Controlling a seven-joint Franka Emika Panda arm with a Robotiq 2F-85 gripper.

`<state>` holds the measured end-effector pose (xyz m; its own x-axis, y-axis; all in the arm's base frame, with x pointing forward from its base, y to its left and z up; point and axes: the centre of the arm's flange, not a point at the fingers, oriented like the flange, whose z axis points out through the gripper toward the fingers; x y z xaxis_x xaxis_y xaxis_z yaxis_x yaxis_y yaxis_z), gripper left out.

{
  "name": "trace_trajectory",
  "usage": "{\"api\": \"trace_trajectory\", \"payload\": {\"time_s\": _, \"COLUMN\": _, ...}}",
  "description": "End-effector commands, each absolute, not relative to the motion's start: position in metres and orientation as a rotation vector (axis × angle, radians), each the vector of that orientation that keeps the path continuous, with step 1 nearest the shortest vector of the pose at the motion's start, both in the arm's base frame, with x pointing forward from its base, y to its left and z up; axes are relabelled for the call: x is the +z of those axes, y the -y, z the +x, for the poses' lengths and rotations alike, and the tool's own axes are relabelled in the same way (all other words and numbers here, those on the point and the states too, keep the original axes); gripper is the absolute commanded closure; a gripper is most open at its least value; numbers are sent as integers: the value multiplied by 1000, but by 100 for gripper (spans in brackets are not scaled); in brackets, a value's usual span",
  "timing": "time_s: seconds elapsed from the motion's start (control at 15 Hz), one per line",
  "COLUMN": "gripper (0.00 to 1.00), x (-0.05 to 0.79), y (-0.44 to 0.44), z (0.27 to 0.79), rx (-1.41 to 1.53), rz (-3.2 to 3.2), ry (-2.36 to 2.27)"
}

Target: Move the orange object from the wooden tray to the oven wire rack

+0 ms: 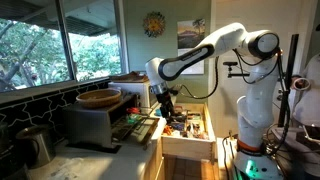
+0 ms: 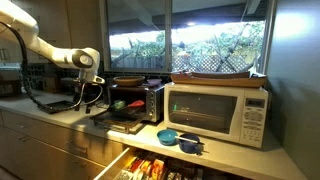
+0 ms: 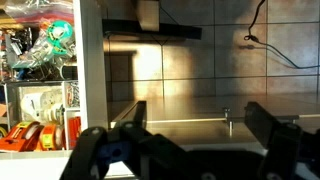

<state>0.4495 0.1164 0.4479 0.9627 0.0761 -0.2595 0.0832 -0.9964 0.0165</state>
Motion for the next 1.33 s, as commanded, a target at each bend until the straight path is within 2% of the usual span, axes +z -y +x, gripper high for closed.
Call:
{"api": "trace_trajectory", "payload": {"time_s": 0.0, "gripper": 0, "x": 448, "y": -116, "z": 450, "rx": -406, "rz": 3085, "ry": -125}}
{"api": "trace_trajectory", "payload": {"time_s": 0.27, "gripper": 0, "x": 450, "y": -116, "z": 453, "rx": -363, "rz": 3101, "ry": -93}}
{"api": "trace_trajectory", "payload": {"time_s": 0.33, "gripper": 0, "x": 466, "y": -118, "z": 459, "rx": -198, "rz": 3161, "ry": -45}}
{"api": "trace_trajectory", "payload": {"time_s": 0.87, "gripper": 0, "x": 616, "y": -85, "z": 511, "rx": 390, "rz": 3218, "ry": 327}}
{"api": "trace_trajectory", "payload": {"time_s": 0.93, "gripper": 0, "x": 593, "y": -94, "z": 497, "rx": 286, "rz": 3218, "ry": 233}}
{"api": "trace_trajectory", "payload": {"time_s": 1.27, "gripper": 0, "x": 598, "y": -94, "z": 500, "rx": 299, "rz": 3219, "ry": 234}}
